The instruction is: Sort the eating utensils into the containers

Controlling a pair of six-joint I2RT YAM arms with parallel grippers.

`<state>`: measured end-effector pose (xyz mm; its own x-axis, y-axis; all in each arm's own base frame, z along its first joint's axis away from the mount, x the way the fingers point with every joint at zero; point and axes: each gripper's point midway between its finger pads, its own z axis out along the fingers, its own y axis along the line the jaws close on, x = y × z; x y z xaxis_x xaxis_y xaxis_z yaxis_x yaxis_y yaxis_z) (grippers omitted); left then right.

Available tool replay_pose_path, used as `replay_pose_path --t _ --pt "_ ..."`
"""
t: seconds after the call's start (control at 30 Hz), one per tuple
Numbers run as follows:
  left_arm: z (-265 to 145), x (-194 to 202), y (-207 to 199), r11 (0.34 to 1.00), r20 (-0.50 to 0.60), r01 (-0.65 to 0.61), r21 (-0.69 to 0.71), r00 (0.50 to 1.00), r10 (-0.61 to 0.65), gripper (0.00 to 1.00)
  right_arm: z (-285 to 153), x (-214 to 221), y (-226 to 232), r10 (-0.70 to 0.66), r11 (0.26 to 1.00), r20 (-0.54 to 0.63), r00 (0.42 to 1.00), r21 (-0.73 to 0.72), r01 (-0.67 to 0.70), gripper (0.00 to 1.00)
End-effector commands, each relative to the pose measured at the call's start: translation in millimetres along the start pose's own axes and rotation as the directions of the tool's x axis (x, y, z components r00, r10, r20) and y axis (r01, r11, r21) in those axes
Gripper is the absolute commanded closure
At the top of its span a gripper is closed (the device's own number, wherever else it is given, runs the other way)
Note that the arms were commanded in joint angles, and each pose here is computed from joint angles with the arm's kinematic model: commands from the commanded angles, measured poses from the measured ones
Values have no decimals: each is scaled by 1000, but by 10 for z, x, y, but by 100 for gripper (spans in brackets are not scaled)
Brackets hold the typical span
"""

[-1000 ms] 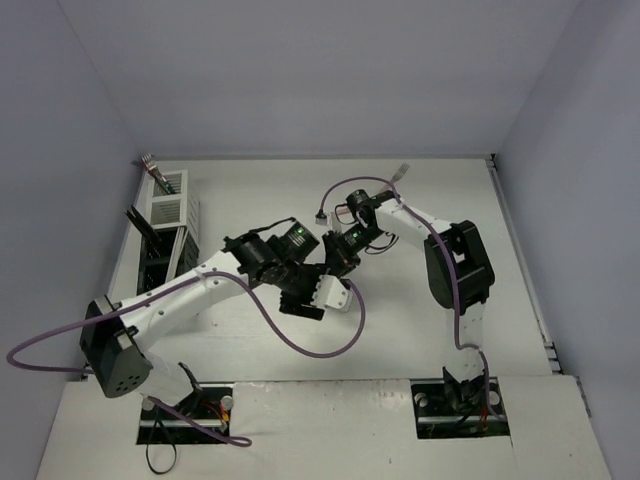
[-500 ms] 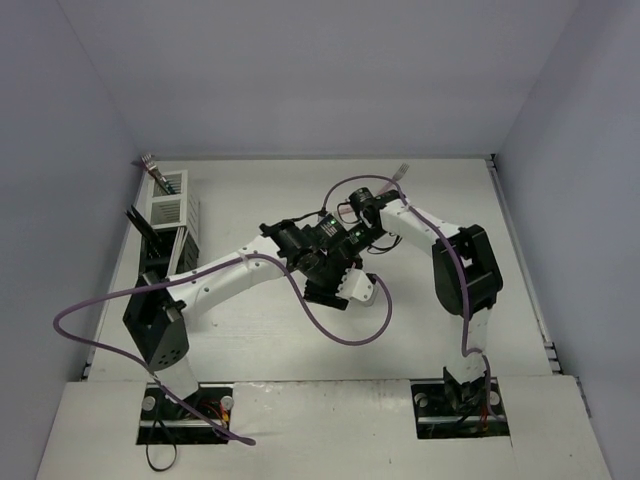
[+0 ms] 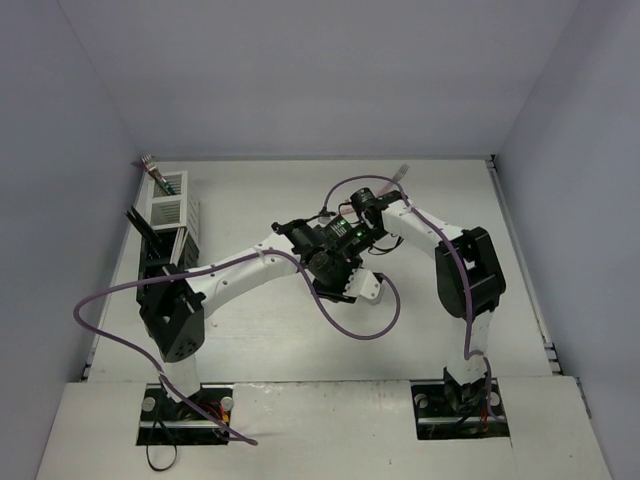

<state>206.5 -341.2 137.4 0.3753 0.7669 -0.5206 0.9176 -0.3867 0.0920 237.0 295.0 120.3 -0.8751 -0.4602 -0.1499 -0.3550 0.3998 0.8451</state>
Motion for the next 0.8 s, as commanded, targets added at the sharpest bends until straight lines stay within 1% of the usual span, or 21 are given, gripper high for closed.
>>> replay_pose_path --t 0.0,0.07,0.13,0.17,0.27,0.33,0.4,0.47,0.53,0.6,0.67,0.7,0.73,0.77 --pt "-127 -232 20 1000 57 -6 -21 998 7 80 -131 58 401 -65 994 20 998 -81 67 92" --pt "-142 -243 -1 1000 52 -1 -27 999 3 88 -141 67 431 -89 991 23 996 -99 91 67" --pt "-174 -279 -45 999 54 16 -32 998 -14 93 -174 63 431 -118 989 35 992 -87 120 39" --pt "-196 -286 -48 999 56 14 -38 998 -12 94 -181 62 430 -122 989 37 992 -80 124 34" --pt "-298 -368 -226 998 80 54 -37 995 -51 97 -240 36 417 -139 989 53 989 -40 141 19" --pt "-378 -406 -361 997 84 57 -49 995 -52 98 -285 11 393 -140 990 65 988 -22 142 13" --pt "-475 -455 -454 994 102 85 -61 992 -79 100 -358 -40 334 -140 990 86 986 1 140 12" --pt "-526 -450 -551 987 117 155 -54 982 -147 100 -449 -81 279 -126 992 102 987 17 125 12" --pt "-664 -441 -642 980 140 186 -74 975 -175 100 -708 -226 226 -150 988 164 975 43 145 12" --pt "-853 -417 -667 970 174 215 -115 965 -194 100 -1086 -405 178 -195 979 247 949 113 172 12" --pt "-1189 -315 -519 936 232 284 -206 944 -236 100 -1421 -551 146 -248 962 313 917 195 193 13" --pt "-1371 -289 -411 911 270 325 -255 928 -256 100 -1533 -585 132 -274 949 327 905 242 200 13" --pt "-1588 -265 -316 878 316 364 -309 911 -267 100 -1635 -612 117 -298 936 338 893 286 204 14" --pt "-1868 -203 -167 819 382 431 -379 879 -286 100 -1725 -636 112 -324 922 345 881 324 212 14"
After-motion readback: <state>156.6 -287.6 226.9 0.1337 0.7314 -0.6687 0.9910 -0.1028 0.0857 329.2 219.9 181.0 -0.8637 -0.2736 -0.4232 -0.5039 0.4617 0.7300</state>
